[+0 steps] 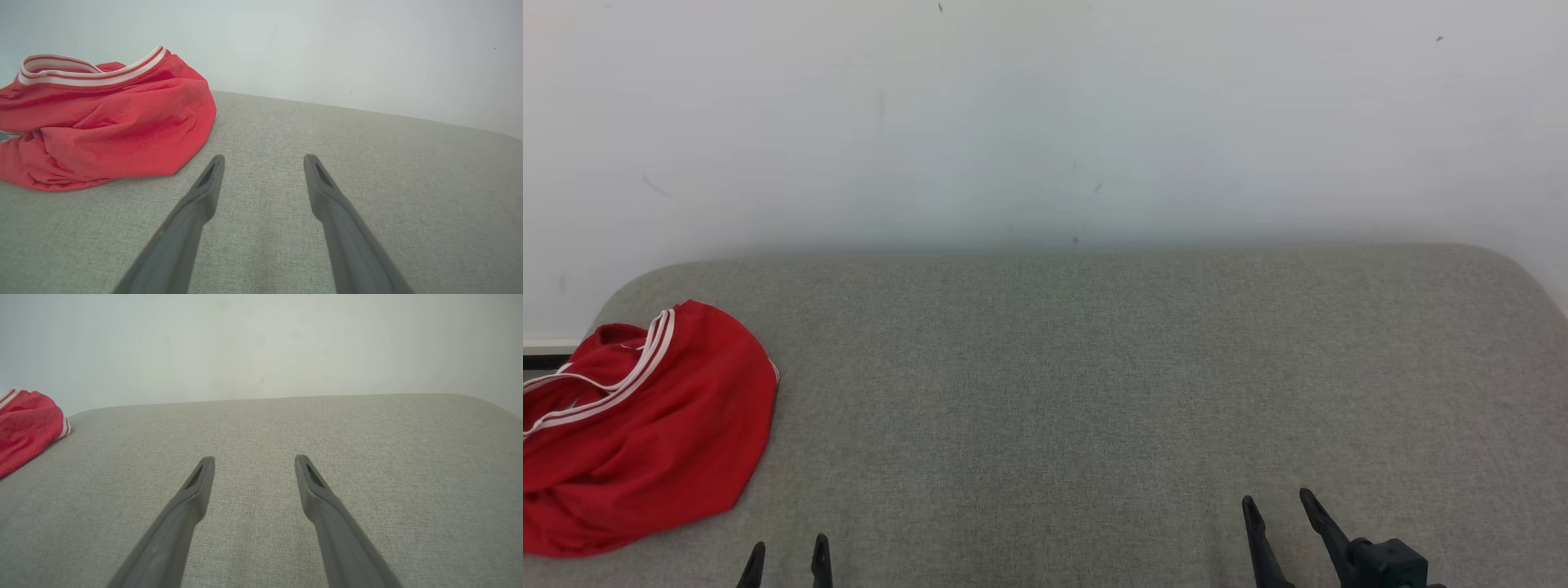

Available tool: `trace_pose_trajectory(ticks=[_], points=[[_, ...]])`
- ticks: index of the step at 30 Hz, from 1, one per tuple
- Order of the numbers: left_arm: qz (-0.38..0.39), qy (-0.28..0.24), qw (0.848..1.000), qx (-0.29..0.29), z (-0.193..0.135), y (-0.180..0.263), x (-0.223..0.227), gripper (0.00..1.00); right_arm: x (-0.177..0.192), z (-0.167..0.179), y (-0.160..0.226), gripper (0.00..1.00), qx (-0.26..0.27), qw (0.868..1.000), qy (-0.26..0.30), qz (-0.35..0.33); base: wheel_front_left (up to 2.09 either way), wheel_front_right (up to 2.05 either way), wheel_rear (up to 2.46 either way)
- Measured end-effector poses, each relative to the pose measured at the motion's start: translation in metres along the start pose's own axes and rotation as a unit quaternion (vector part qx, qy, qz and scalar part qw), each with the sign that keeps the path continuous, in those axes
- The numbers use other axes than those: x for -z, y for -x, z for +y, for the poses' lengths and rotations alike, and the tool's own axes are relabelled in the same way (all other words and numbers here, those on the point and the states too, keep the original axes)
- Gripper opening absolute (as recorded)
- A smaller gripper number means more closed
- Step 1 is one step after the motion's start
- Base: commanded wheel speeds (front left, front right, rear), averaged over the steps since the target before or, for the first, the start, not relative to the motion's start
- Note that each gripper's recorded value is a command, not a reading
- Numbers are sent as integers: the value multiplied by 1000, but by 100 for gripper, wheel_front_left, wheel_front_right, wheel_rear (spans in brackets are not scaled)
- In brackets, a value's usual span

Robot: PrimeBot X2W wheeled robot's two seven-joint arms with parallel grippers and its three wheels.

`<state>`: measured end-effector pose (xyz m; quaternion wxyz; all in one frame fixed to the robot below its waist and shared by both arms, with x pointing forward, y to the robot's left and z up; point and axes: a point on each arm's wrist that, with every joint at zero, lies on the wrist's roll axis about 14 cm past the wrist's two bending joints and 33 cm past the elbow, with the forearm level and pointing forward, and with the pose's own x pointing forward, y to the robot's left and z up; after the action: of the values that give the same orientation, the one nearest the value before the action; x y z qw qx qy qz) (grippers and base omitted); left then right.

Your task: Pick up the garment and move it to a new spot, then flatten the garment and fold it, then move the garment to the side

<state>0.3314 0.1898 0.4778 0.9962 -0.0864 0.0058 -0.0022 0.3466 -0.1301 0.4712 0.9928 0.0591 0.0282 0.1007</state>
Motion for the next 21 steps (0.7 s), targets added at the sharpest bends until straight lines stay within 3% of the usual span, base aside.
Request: trace_pose_trajectory(ticks=[21], points=[[-11, -51, 999, 13, -4, 4, -3, 100, 2, 11, 3, 100, -24, 998, 53, -3, 0, 0, 0]])
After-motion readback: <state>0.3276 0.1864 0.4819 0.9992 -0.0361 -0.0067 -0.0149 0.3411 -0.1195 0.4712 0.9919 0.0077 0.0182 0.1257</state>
